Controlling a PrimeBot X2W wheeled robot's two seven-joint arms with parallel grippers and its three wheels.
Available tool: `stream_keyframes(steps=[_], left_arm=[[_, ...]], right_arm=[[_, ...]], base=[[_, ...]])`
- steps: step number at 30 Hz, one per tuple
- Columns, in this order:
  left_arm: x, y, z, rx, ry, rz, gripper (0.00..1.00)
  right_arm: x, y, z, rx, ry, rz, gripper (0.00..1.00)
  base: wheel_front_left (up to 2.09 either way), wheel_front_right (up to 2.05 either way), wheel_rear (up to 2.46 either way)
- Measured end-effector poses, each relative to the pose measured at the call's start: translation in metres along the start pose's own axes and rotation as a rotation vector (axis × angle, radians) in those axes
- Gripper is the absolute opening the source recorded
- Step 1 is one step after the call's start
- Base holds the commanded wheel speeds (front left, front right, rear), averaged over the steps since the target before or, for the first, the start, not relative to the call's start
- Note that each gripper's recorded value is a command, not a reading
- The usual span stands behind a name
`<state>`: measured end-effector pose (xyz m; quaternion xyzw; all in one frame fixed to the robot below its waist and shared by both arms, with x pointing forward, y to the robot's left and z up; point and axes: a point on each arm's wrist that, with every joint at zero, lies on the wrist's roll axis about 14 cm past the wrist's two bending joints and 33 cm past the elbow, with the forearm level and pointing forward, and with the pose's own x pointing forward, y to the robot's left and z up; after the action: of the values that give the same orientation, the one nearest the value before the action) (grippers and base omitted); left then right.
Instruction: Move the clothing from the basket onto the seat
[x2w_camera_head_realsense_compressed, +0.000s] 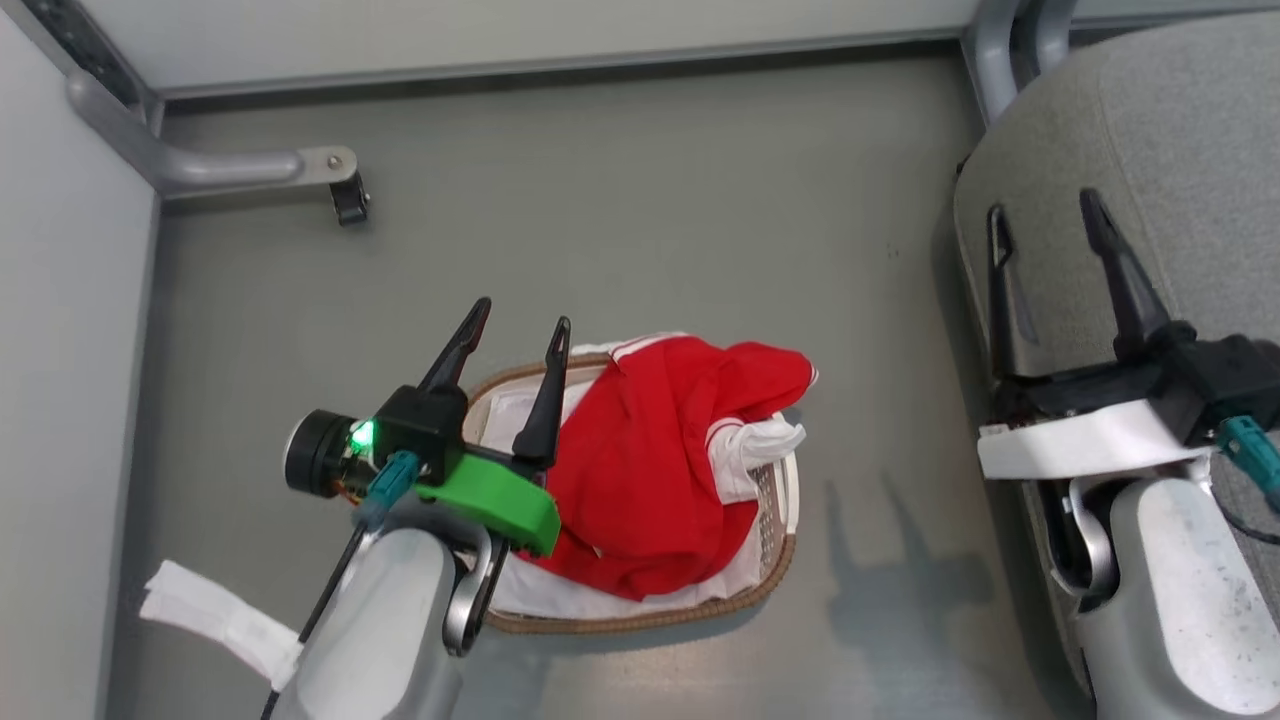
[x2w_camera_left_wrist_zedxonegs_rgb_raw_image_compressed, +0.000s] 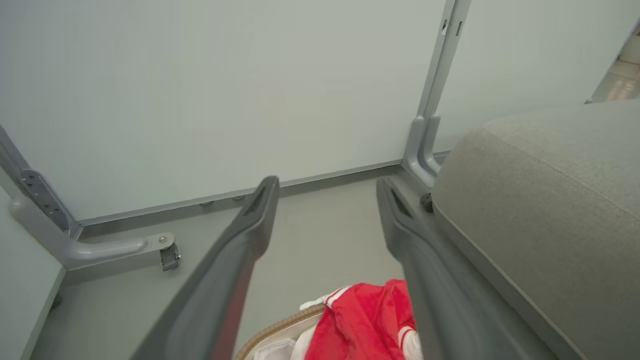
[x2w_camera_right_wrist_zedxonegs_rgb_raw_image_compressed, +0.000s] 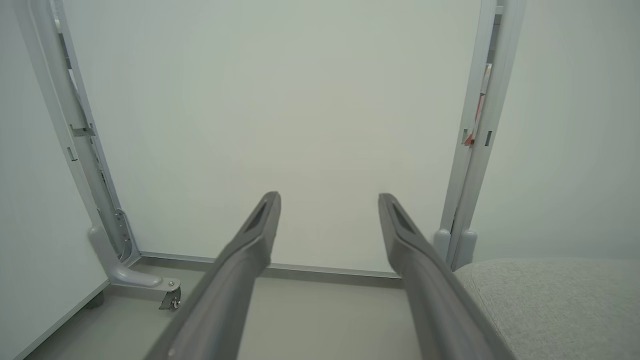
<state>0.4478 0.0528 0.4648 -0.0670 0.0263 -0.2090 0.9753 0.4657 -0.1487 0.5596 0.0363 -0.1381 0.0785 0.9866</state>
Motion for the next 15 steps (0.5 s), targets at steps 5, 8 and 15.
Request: stream_keyframes(steps=[5,8,15], left_arm=[[0.028,-0.001,-0.067,0.013,0.184,-0.068,1.00],[0.032,-0.005,-0.114,0.009,0.313,-0.111,1.00],[0.024,-0.012,-0.210,0.006,0.579,-0.193,1.00]], right_arm=[[0.022,-0.019,-0.018,-0.005,-0.004,-0.037,1.00],[0.030,-0.030,-0.034,-0.004,0.008,-0.060,1.00],[0.040,-0.050,-0.076,-0.006,0.059,-0.095,1.00]], base=[[0.00,0.00,0.00],[0.00,0.00,0.00],[0.00,0.00,0.00]])
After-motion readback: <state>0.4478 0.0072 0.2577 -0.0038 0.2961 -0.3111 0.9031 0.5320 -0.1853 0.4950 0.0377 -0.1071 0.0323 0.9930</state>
